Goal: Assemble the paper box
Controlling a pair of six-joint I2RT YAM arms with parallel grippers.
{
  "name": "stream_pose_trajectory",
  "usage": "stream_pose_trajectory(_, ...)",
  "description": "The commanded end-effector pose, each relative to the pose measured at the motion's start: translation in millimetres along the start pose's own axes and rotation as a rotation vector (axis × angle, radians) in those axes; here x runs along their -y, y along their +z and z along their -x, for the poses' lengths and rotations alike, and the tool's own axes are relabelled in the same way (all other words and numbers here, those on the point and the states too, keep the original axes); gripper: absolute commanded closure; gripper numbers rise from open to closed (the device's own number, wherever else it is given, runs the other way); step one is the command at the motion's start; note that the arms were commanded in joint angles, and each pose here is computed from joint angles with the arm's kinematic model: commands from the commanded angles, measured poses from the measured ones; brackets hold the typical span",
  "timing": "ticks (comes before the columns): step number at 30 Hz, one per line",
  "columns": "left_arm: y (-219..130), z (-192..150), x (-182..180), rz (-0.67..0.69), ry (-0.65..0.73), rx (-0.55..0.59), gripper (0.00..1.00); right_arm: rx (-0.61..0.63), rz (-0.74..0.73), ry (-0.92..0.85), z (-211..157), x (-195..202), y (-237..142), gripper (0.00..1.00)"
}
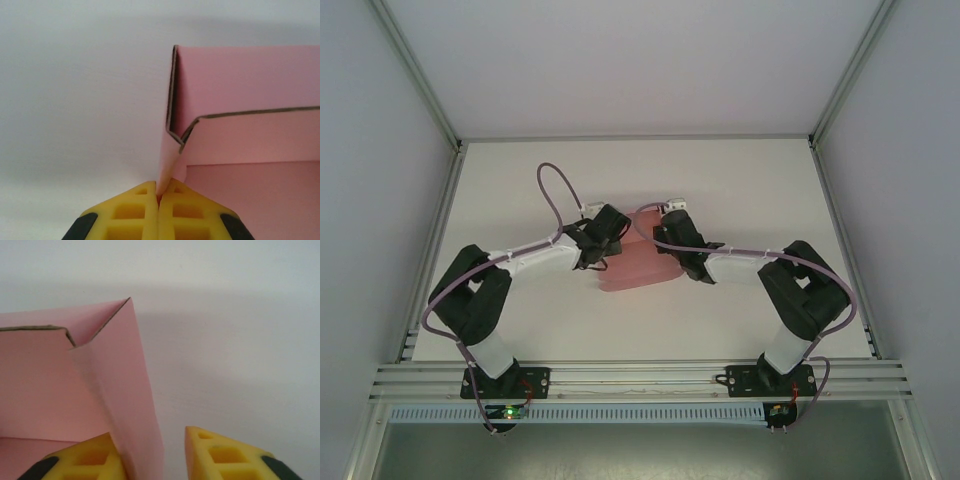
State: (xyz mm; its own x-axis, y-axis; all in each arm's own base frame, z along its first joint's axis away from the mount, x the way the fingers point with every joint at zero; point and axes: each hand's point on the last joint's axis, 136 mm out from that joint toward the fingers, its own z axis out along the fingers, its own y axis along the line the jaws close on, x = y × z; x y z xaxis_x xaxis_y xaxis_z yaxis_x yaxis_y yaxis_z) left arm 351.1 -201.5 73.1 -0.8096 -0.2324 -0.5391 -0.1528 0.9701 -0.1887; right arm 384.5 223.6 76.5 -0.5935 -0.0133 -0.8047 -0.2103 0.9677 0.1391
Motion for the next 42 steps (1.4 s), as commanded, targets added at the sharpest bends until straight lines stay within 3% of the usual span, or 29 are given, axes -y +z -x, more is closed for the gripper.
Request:
stream_pose_trajectory(1,-2,-7,-50,0.143,0.076,-0.015,1.0,0.131,-0.036,0.042,36,24,-4,0.55)
stream_pose_trajectory(9,-5,-9,-51,0.124,0.08,-0.006,1.0,0.129,0.026,-0.004,38,22,-16,0.44)
stream_pose_trajectory(14,-5,-9,-50,0.125,0.079,-0.008,1.0,0.075,0.354,-0.061,35,-18,-28,0.34)
stream_pose_trajectory(17,-5,-8,-49,0.119,0.079,-0.005,1.0,0.048,0.456,-0.079,33,-30,-36,0.3)
stream_pose_trajectory(23,-6,-9,-44,0.082,0.074,-0.007,1.0,-0.014,0.382,-0.097,26,-22,-25,0.35)
stream_pose_trajectory(29,-7,-9,-44,0.084,0.084,-0.009,1.0,-0.062,0.512,-0.162,9,-50,-26,0.31)
stream_pose_trajectory(34,-4,-12,-43,0.077,0.093,-0.017,1.0,-0.083,0.441,-0.129,4,-26,-20,0.34)
stream_pose_trajectory(39,-1,-14,-43,0.083,0.109,-0.03,1.0,-0.01,0.516,-0.086,17,-11,-45,0.29)
stream_pose_trajectory(42,1,-17,-41,0.072,0.119,-0.042,1.0,-0.011,0.542,-0.042,23,7,-47,0.33)
